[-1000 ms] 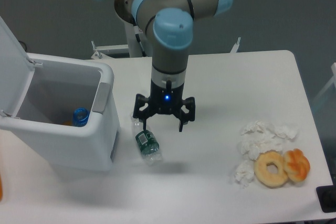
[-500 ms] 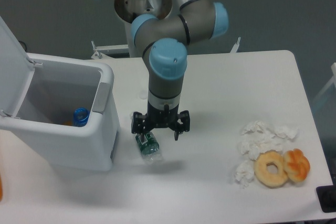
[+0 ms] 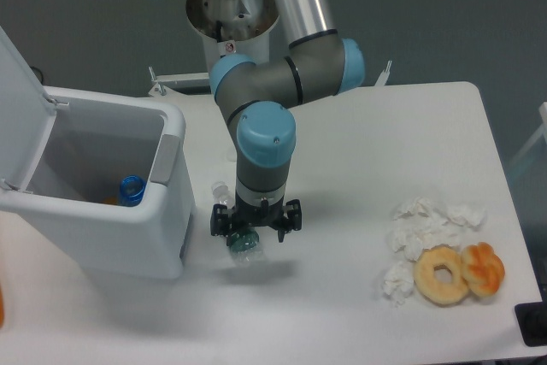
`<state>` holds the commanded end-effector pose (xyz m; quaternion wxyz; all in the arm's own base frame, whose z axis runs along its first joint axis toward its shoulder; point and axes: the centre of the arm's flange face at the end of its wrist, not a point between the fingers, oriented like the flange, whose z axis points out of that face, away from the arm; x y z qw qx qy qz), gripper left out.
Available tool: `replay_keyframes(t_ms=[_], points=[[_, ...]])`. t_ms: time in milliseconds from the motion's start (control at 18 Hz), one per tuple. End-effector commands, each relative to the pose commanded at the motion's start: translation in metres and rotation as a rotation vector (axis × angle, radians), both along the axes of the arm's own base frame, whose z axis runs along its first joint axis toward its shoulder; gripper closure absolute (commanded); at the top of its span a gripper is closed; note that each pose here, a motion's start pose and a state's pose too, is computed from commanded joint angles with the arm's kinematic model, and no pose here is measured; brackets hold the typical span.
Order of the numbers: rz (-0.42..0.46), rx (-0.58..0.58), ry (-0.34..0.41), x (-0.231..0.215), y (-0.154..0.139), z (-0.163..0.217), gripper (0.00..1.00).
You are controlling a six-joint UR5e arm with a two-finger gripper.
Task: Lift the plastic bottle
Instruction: 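Lower the gripper around the bottle and close on it, then hold the bottle in the closed gripper near the table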
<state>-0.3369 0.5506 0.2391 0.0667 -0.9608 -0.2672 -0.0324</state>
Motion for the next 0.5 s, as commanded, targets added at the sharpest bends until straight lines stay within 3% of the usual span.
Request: replay_keyframes(t_ms=[500], points=[[0.0, -0.03, 0.0, -0.0013, -0.0017, -0.0142, 0.0]])
